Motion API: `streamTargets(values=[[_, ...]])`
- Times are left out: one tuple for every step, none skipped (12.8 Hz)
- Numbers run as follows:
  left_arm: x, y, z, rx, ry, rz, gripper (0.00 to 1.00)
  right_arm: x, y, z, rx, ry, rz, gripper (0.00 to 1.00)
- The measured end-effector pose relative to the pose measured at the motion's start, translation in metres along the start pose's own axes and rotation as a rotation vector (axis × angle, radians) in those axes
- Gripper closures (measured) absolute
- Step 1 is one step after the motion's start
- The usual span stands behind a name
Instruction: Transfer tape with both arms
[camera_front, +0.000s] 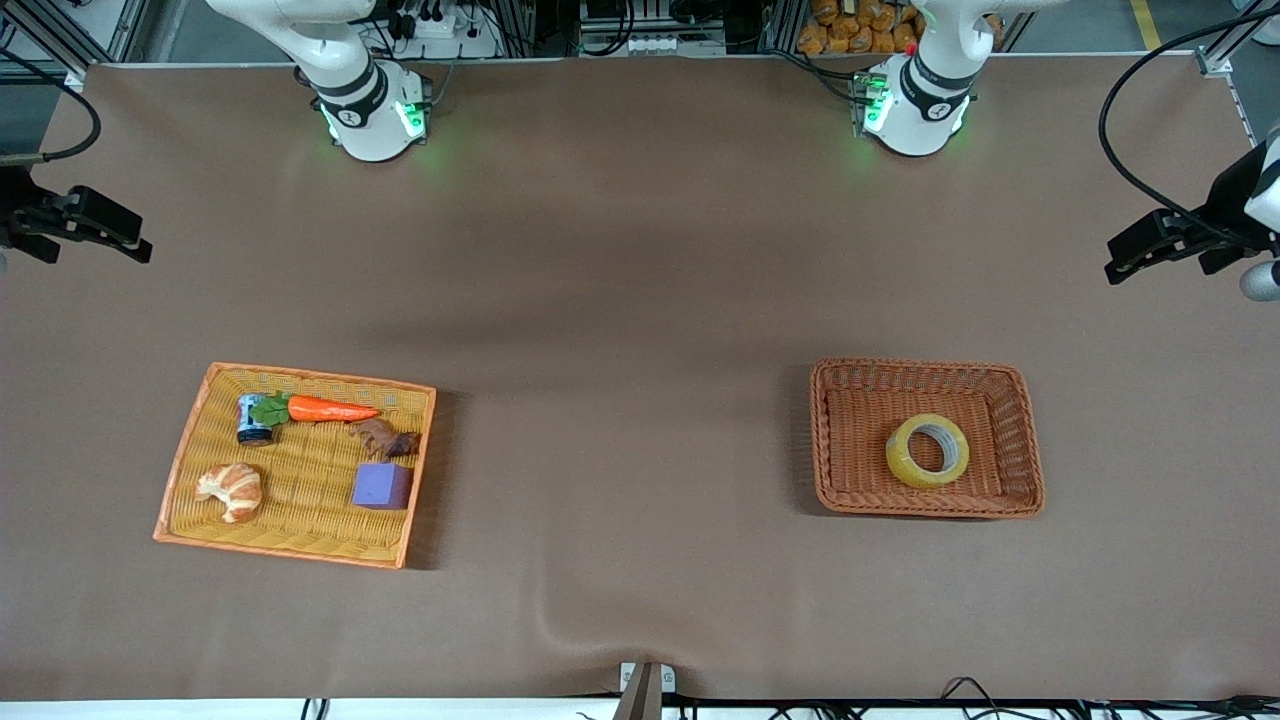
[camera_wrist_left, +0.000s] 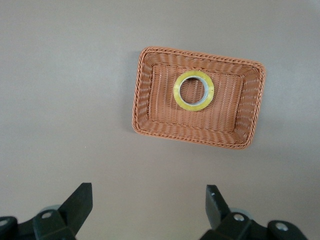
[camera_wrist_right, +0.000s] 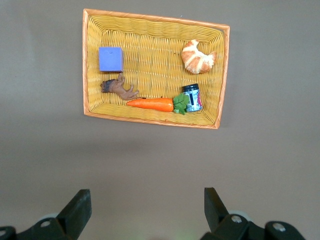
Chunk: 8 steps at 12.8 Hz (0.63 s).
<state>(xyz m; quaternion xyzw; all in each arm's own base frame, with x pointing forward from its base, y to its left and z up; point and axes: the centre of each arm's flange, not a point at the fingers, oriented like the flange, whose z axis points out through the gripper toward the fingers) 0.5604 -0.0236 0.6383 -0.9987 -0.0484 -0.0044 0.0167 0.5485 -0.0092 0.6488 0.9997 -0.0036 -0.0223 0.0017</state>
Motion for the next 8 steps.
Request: streamTargets(values=[[-0.0008,-0.0009,0.0009,0.001,-0.009,-0.001,0.0,0.0,-0.0003,0.0,0.0,0.0,0.0,0.0],[-0.0019,-0.0013,0.0017,0.003,-0.019,-0.002,0.0,0.0,-0.0005,0.0,0.0,0.0,-0.001,0.0],[-0.0028,-0.0003,0.0024,0.004,-0.026,0.0,0.0,0.0,-0.0007,-0.0001,0.0,0.0,-0.001,0.0],[-0.0035,0.0024,0.0025,0.004,-0.029,0.005,0.0,0.0,-0.0008,-0.0001,0.0,0.0,-0.001,0.0],[-0.0042,0.0048,0.0022,0.004,-0.03,0.012,0.0,-0.0001,-0.0009,-0.0001,0.0,0.0,-0.001,0.0],[-0.0057,0.0066,0.0012,0.0,-0.032,0.027,0.0,-0.0001,-0.0009,-0.0001,0.0,0.0,-0.001,0.0],[-0.0077,0.0077,-0.0003,-0.006,-0.036,0.048,0.0,-0.0001,-0.001,-0.0001,0.0,0.0,-0.001,0.0],[-0.0099,0.0076,-0.0021,-0.01,-0.04,0.058,0.0,-0.0001,-0.0012,-0.0001,0.0,0.0,-0.002,0.0]])
